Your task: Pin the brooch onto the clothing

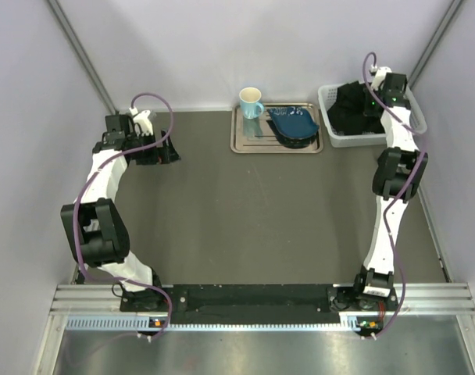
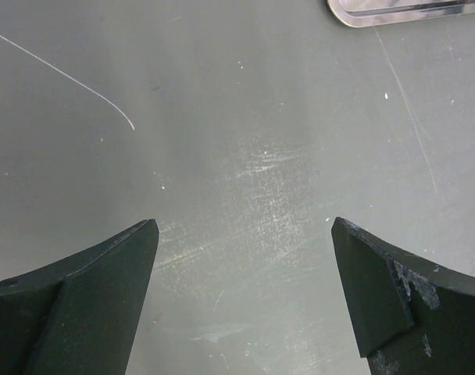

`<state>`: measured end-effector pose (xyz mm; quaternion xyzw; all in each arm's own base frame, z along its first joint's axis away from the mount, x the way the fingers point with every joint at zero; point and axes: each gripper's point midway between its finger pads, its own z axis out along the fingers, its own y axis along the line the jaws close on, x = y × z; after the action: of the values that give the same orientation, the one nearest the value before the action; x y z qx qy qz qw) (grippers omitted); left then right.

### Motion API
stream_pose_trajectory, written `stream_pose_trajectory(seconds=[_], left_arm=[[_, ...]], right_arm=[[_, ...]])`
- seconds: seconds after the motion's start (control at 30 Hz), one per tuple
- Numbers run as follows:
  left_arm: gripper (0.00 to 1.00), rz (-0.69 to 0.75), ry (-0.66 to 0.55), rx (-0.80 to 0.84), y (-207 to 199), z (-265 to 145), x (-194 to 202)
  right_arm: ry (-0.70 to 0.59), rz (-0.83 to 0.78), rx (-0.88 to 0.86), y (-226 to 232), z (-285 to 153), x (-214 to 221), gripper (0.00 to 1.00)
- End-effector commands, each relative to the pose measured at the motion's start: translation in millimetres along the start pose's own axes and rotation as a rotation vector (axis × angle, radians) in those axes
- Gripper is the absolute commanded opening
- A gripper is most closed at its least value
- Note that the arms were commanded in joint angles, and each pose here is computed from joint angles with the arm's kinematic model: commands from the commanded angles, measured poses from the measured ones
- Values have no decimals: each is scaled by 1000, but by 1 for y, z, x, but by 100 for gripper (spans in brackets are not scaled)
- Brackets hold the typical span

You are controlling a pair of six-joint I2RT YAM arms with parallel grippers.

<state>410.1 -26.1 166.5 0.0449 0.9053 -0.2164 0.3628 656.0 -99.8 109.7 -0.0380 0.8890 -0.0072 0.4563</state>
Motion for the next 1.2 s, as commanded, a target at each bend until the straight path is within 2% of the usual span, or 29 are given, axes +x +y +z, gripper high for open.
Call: stream_pose_trajectory(seconds=[0.0, 0.07, 0.23, 0.4, 0.43, 0.57, 0.6, 0.83, 1.17], left_arm=[[99, 46, -135, 53, -20, -16, -39], [99, 32, -151, 61, -23, -17, -40], [99, 62, -192, 68, -28, -25, -47], [99, 81, -232, 83, -35, -31, -52], [99, 84, -239, 85, -36, -33, -54], [99, 79, -255, 101, -40, -34, -55], [99, 81, -258, 106, -41, -35, -56], [99, 94, -287, 115, -45, -40, -61], [99, 68, -317, 115, -43, -49, -70]], right_arm=[[-436, -34, -38, 19, -126, -173, 0], [-518, -35, -57, 26, -167, -203, 0], [-632, -21, -146, 53, -239, -241, 0], [-722, -38, -278, 105, -309, -265, 0], [-756, -54, -298, 116, -334, -272, 0], [-848, -127, -379, 164, -398, -284, 0], [-865, -145, -429, 191, -412, -285, 0], [-1113, -300, -557, 275, -540, -296, 0], [-1424, -370, -653, 334, -678, -291, 0]])
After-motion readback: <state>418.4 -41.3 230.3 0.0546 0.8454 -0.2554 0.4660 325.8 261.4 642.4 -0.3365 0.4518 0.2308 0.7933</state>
